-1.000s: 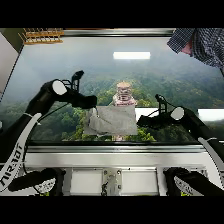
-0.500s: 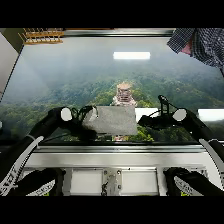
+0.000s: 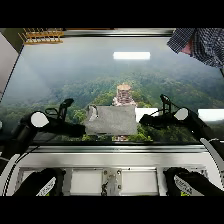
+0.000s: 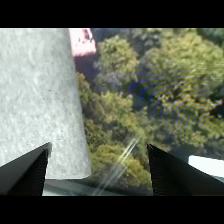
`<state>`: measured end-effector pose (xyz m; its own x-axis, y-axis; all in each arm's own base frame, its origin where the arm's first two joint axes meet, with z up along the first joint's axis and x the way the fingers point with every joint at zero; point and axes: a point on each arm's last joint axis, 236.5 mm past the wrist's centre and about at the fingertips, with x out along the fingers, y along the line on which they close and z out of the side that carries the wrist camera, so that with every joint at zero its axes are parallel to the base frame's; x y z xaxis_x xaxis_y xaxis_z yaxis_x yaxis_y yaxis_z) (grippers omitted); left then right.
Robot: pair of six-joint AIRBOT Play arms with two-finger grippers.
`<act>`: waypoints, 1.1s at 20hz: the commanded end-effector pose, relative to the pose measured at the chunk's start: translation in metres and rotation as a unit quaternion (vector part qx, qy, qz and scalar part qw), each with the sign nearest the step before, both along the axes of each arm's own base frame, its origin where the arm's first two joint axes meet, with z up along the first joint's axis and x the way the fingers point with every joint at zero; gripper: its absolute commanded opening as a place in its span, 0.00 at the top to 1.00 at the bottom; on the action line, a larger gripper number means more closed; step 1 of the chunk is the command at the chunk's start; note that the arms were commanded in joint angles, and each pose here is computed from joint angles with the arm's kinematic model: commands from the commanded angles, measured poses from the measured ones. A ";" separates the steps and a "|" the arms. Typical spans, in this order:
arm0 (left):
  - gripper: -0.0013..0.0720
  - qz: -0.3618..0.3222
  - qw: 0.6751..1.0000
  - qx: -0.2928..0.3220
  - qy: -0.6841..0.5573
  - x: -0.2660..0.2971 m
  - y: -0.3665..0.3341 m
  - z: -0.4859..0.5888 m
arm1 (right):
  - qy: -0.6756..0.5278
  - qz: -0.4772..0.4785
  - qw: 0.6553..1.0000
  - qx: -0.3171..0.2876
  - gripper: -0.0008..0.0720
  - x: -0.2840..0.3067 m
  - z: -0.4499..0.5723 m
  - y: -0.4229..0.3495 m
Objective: Fold the clothes and pants, and hang the long-sleeved shirts on hangers.
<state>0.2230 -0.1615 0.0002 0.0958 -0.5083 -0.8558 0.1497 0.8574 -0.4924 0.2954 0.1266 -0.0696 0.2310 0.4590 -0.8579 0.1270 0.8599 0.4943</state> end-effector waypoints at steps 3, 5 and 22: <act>0.97 0.031 0.993 -0.027 -0.111 0.044 -0.002 0.063 | 0.015 -0.002 0.999 0.050 0.10 0.007 -0.015 -0.004; 0.97 0.037 0.991 -0.029 -0.122 0.050 -0.002 0.065 | 0.018 0.001 0.996 0.087 0.10 0.013 -0.024 0.013; 0.97 0.064 0.996 -0.027 -0.063 0.053 -0.003 0.040 | -0.102 -0.043 0.994 0.000 0.97 0.103 0.047 -0.058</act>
